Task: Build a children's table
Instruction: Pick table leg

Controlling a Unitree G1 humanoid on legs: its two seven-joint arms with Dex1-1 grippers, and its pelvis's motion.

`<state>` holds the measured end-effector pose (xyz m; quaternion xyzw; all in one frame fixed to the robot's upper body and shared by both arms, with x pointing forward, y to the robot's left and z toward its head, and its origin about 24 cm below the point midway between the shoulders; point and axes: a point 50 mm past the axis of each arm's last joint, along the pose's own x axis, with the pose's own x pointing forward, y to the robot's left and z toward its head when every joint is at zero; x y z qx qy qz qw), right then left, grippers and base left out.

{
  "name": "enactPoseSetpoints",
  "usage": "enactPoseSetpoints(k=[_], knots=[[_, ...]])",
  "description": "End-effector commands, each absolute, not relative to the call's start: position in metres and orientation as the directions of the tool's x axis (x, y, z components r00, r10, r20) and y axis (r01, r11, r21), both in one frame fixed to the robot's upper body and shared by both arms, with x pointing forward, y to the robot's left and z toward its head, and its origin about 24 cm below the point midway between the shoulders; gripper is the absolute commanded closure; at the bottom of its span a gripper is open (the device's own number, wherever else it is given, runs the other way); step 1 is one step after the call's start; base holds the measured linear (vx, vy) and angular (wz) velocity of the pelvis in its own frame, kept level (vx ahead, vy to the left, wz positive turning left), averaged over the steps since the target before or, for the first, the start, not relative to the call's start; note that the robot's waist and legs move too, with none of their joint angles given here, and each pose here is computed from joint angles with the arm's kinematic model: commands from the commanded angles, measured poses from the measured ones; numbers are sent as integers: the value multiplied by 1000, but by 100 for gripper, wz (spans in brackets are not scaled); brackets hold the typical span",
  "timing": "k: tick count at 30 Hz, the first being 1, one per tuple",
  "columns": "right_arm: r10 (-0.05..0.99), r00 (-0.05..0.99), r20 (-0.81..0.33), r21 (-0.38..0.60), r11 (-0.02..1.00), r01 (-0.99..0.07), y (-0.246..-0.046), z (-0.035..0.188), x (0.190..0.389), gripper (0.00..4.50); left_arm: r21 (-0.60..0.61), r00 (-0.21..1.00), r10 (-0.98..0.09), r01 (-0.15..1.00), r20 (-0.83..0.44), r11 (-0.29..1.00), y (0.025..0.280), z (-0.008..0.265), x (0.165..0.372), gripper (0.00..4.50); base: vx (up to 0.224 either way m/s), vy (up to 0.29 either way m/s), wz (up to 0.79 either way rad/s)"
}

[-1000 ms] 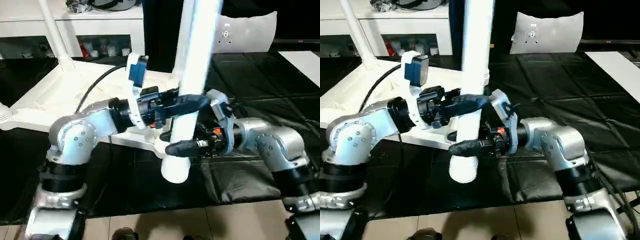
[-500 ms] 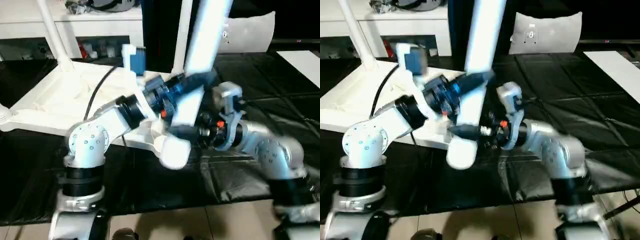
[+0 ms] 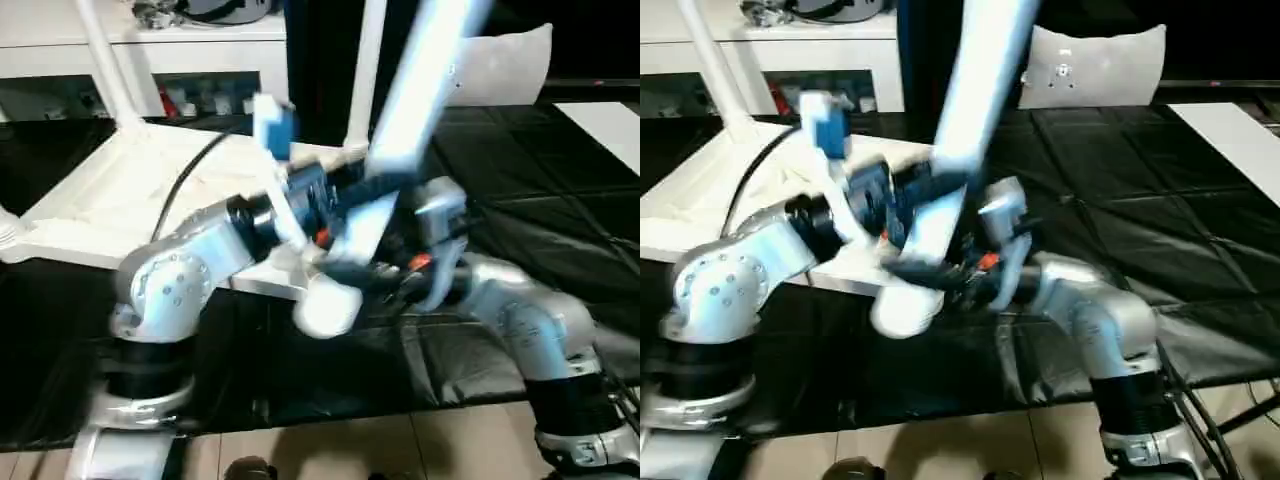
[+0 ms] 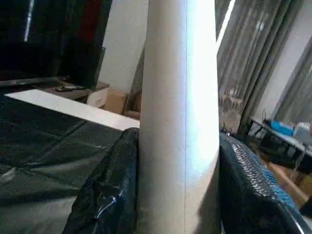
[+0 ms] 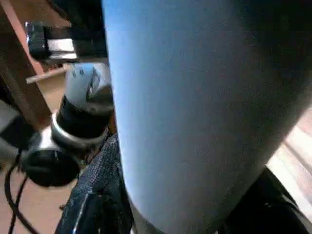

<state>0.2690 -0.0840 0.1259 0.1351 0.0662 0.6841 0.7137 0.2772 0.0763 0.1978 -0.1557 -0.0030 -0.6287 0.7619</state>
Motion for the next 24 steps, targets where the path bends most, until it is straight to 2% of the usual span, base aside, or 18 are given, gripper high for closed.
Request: enactPoseSetpoints(k=[1, 3, 5, 8, 13, 16, 20, 24], knots=[[999, 25, -43, 274, 36, -961, -74, 114, 268, 261, -131, 128, -979, 985, 157, 108, 67, 211, 270, 195, 0, 0, 0], [998, 17, -66, 259, 34, -965, -76, 115, 269, 261, -96, 113, -990, 990, 89, 105, 71, 210, 271, 195, 0, 0, 0], [997, 11, -75, 253, 30, -967, -77, 115, 270, 261, -98, 109, -991, 990, 75, 101, 74, 210, 272, 195, 0, 0, 0], [993, -29, -115, 242, -1, -970, -85, 115, 270, 261, -157, 19, -998, 988, 58, 10, 87, 210, 266, 195, 0, 0, 0], [986, -80, -145, 238, -44, -970, -89, 114, 268, 261, -208, -75, -988, 973, 134, -102, 96, 216, 261, 195, 0, 0, 0], [988, -94, -123, 240, -63, -969, -88, 117, 268, 261, -228, -130, -976, 959, 174, -168, 101, 217, 258, 195, 0, 0, 0], [990, -106, -88, 240, -82, -967, -87, 121, 268, 261, -259, -153, -973, 946, 170, -194, 104, 213, 257, 195, 0, 0, 0], [993, -97, -71, 236, -78, -969, -86, 124, 270, 261, -254, -115, -981, 955, 157, -152, 105, 212, 260, 195, 0, 0, 0]])
